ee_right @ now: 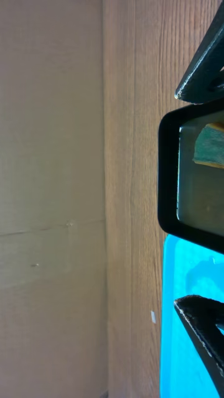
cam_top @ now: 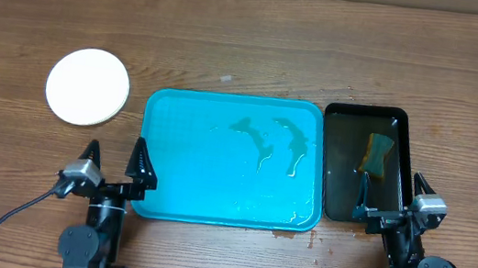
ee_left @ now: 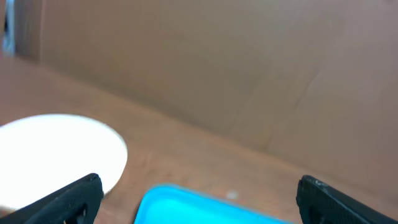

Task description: Clean dirty plates on tray and stack at the side

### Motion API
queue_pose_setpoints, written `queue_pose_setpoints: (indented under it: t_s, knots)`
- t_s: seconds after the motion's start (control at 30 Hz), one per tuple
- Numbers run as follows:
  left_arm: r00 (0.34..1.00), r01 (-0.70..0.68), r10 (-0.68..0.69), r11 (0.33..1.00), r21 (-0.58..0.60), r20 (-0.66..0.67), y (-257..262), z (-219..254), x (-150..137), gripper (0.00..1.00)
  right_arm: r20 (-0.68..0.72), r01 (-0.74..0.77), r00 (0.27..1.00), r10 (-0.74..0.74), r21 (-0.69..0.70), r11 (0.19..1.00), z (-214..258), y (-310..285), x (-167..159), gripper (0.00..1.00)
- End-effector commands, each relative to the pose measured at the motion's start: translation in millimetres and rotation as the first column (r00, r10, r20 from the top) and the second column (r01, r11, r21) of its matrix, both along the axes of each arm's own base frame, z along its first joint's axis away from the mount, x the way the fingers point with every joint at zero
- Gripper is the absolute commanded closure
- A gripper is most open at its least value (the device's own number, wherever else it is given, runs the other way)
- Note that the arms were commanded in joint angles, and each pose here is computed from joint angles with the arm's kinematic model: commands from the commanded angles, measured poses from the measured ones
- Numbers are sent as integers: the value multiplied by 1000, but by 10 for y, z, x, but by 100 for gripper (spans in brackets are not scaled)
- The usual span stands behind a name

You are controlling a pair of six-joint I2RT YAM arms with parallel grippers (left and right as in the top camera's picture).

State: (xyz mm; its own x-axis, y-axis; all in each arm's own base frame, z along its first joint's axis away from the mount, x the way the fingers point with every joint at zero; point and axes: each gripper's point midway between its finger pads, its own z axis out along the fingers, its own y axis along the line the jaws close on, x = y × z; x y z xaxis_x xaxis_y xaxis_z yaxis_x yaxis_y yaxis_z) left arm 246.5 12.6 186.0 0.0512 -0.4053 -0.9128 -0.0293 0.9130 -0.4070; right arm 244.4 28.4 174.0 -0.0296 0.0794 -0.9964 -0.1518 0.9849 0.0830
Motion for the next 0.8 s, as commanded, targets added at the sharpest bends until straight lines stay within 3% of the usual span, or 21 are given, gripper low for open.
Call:
queue_pose_setpoints:
  t_s: [0.0, 0.17, 0.3, 0.77]
  knots:
    - [998, -10, 13, 999, 42, -60, 14, -167, -2, 0, -1, -3, 1000, 3, -4, 1000, -31, 3, 3, 0]
    - [993, 30, -2, 974, 223, -121, -25, -296, -6, 0, -1, -3, 1000, 3, -4, 1000, -31, 3, 3, 0]
    - [992, 50, -14, 953, 299, -123, -54, -295, -5, 0, -1, -3, 1000, 3, -4, 1000, -31, 3, 3, 0]
    - [992, 56, -17, 947, 316, -124, -67, -297, -5, 0, -1, -3, 1000, 3, -4, 1000, -31, 3, 3, 0]
